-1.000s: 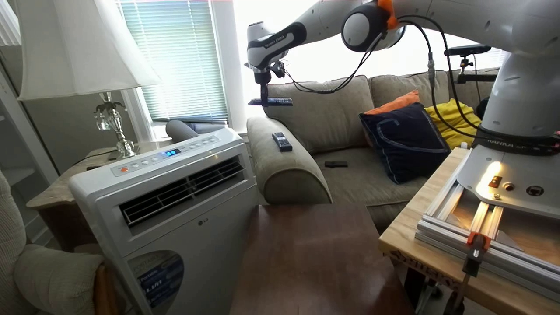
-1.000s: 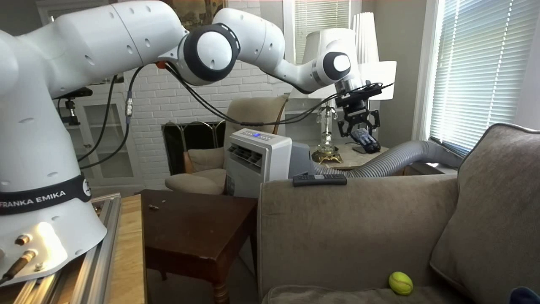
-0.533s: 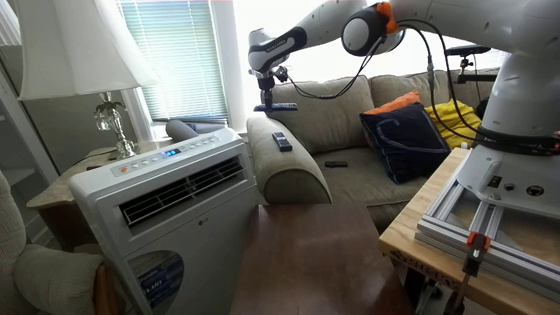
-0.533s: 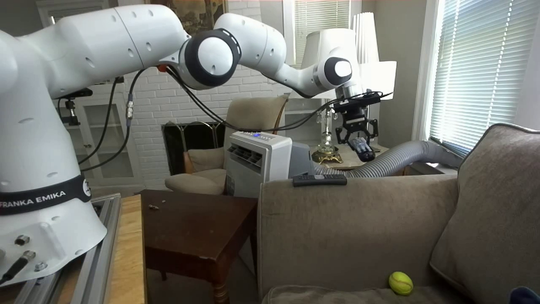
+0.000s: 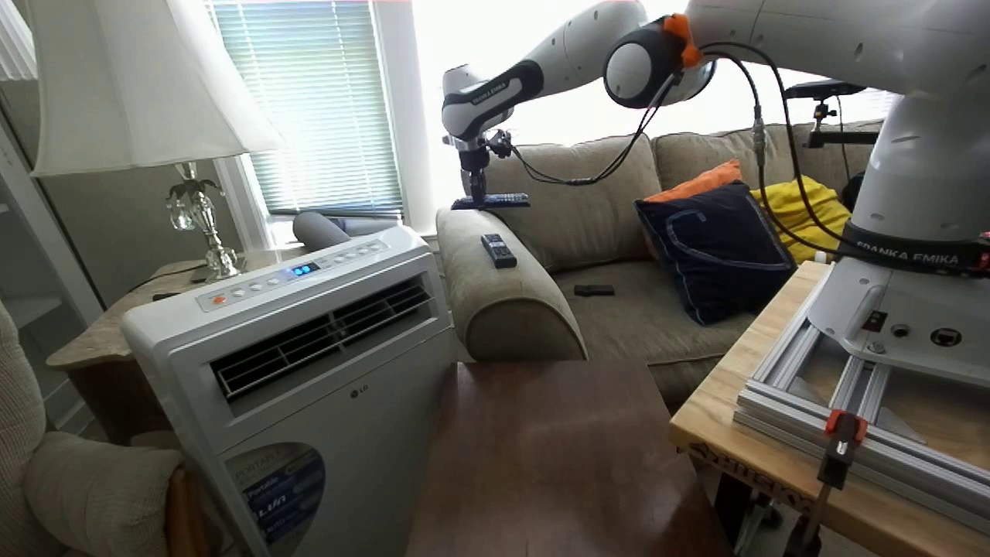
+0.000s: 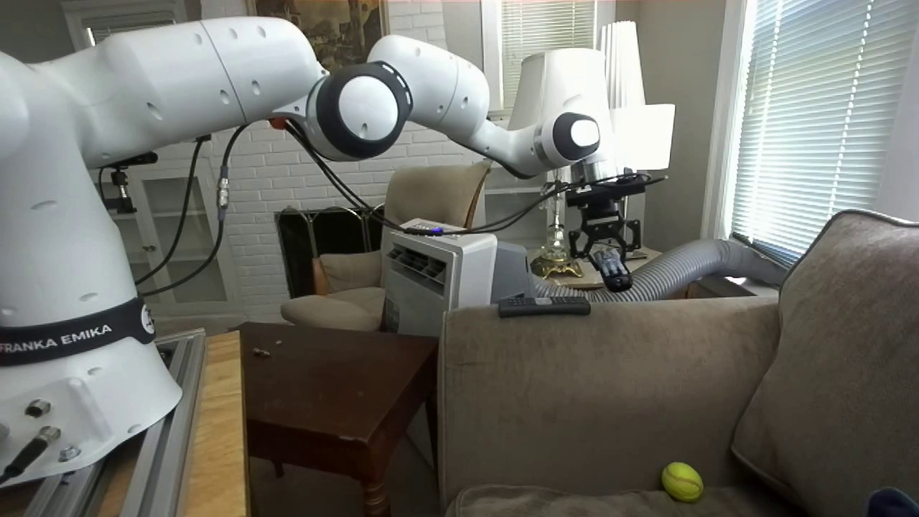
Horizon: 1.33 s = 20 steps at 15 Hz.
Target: Pick up the black remote on the table and put it on the sofas armrest
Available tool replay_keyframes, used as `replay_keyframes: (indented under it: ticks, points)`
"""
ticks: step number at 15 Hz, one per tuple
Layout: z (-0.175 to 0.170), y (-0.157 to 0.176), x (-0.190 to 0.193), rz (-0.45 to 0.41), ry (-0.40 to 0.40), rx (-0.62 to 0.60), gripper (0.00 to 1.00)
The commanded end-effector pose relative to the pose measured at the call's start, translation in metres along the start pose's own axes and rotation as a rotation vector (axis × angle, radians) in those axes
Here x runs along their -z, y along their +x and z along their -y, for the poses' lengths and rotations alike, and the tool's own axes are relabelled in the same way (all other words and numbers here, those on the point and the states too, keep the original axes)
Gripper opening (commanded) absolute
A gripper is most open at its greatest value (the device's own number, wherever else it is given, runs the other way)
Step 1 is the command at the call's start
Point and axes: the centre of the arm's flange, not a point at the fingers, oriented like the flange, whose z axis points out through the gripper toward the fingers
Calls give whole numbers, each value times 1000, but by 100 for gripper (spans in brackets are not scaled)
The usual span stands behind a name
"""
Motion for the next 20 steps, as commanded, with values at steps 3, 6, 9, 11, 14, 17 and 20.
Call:
replay_keyframes:
  ticks: [3,6,9,11,14,17,20]
  points:
    - [-1,-1,-1,-2,4,-3,51]
    - [-8,1,-3,-27,-55,27,26]
    - [-7,11,-14,-35,-138,29,26]
    - [-2,18,-24,-36,-172,39,26]
    - [11,28,-45,-46,-184,29,26]
    - [20,35,-56,-73,-201,26,26]
    - [26,40,-63,-90,-229,17,26]
